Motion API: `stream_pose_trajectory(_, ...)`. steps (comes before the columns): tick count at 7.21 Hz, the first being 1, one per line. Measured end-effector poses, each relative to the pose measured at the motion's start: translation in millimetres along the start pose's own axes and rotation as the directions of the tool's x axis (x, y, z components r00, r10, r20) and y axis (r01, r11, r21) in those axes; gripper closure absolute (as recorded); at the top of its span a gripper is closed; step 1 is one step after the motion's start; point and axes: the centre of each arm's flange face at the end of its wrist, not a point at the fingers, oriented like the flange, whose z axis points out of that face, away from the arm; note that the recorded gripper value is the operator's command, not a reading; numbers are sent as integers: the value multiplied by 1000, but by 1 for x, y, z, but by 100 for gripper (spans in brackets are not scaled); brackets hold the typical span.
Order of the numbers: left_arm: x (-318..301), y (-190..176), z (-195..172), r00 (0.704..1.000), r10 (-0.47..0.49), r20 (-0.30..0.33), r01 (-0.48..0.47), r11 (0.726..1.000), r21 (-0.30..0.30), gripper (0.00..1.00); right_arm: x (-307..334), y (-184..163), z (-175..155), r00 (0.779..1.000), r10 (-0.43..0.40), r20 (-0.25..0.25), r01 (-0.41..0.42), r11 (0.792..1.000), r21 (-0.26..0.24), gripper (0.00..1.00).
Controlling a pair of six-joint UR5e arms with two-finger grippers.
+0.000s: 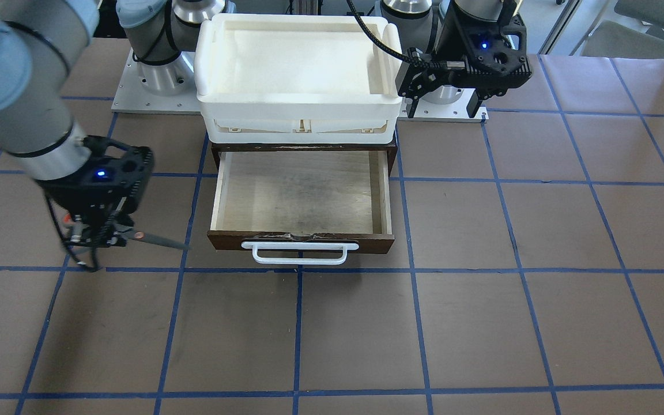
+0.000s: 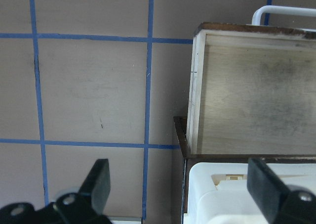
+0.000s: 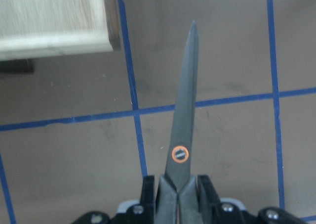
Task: Put scissors in drawer and close it
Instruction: 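Lift the scissors with the right gripper and carry them over the drawer, then lower the scissors into the drawer and open the right gripper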
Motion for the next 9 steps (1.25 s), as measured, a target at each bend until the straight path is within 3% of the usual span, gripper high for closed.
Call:
stream_pose_trajectory(2,0,0,2,1000,0,-1,0,1000,-3,0,-50,-105,0,1000,25,7,-25,1000,9,100)
stream_pose_trajectory(4,1,-1,3,1000,0,-2,0,1000,-6,0,-96,-171,7,998,-53,24,53,999,10,100)
stream_pose_trajectory(6,1,-1,4,1000,0,-1,0,1000,-8,0,-123,-193,26,993,-106,51,107,994,-1,100)
stream_pose_trajectory(9,1,-1,3,1000,0,-2,0,1000,-7,0,-134,-193,47,990,-121,69,122,993,-3,100)
